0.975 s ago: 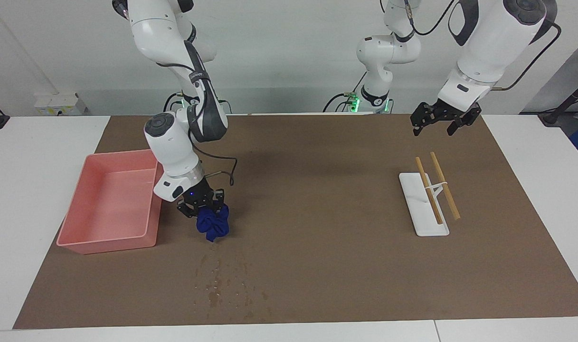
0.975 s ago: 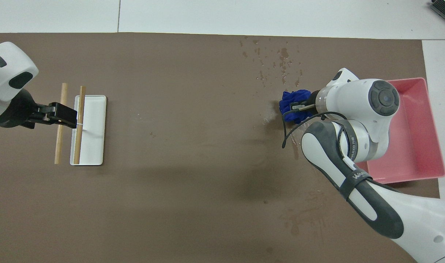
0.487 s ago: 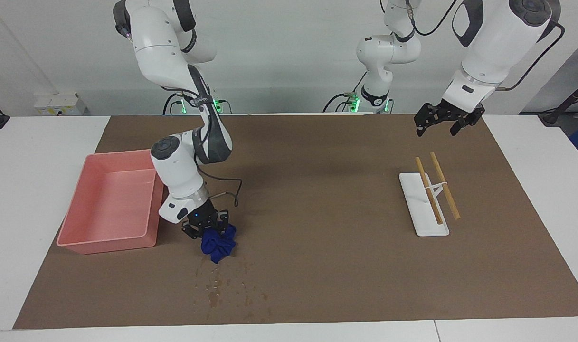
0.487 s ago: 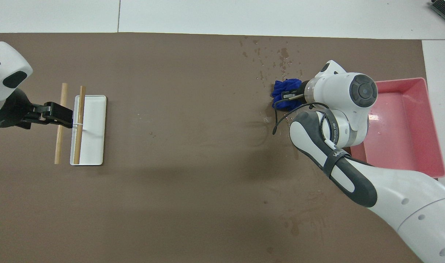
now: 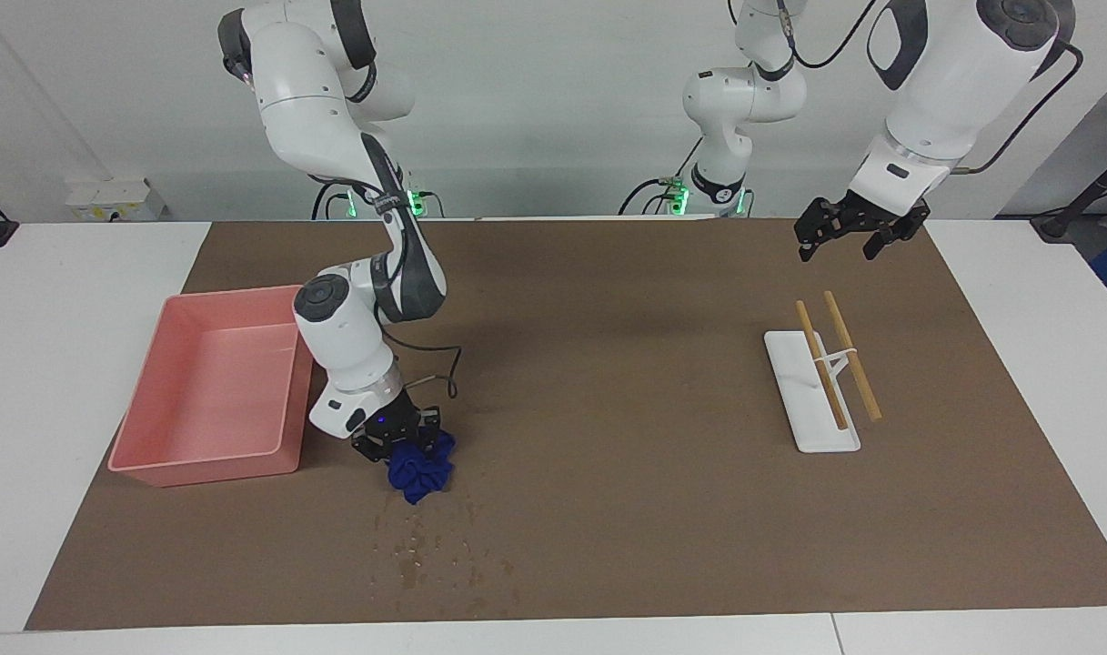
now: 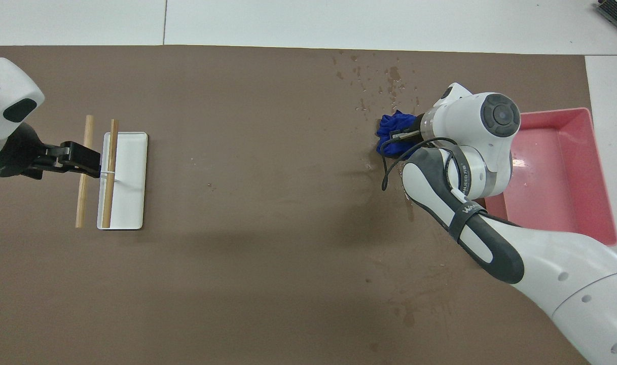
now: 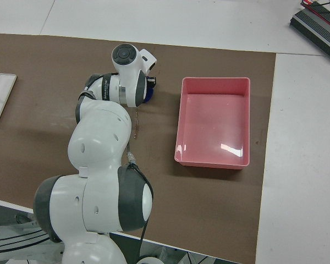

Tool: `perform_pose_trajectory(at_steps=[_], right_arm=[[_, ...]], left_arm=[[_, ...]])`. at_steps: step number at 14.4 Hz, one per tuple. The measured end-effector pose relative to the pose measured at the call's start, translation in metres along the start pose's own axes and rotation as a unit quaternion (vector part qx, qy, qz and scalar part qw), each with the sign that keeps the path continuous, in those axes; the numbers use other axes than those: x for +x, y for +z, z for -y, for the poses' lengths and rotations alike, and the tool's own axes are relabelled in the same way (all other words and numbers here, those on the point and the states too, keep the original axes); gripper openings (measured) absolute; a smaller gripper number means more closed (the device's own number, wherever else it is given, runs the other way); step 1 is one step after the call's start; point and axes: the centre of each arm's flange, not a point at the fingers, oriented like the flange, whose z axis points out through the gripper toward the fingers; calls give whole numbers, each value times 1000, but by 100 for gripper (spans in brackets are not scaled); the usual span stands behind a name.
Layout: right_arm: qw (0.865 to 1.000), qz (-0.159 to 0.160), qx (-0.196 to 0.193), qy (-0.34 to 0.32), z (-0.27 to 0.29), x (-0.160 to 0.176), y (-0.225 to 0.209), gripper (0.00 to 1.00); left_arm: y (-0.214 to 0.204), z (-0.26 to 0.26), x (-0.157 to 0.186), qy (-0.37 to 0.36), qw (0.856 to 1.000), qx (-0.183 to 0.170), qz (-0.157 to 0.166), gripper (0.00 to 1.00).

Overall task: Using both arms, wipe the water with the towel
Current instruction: 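Wipe the towel across the water spill with the right gripper, then wipe the towel back and forth over the spill with the right gripper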

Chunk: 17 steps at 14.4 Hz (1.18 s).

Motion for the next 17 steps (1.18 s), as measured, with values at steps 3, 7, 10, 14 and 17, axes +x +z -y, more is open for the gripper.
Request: perform_pose_trajectory(at_steps=[3, 7, 10, 14, 17], right_arm=[[998, 68, 5, 0, 2, -11, -4, 37], [986, 165, 8, 20, 5, -36, -7, 37], [973, 226, 2, 51, 11, -61, -6, 37], [962, 260, -15, 83, 46, -101, -6, 37], [955, 280, 1, 100, 65, -133, -9, 37]], left_arm=[[0, 0, 0, 0, 1000, 0, 0, 100], [0, 0, 0, 0, 1000, 0, 0, 100], [0, 0, 0, 0, 1000, 0, 0, 100], [0, 0, 0, 0, 1000, 0, 0, 100], [0, 0, 0, 0, 1000, 0, 0, 100]])
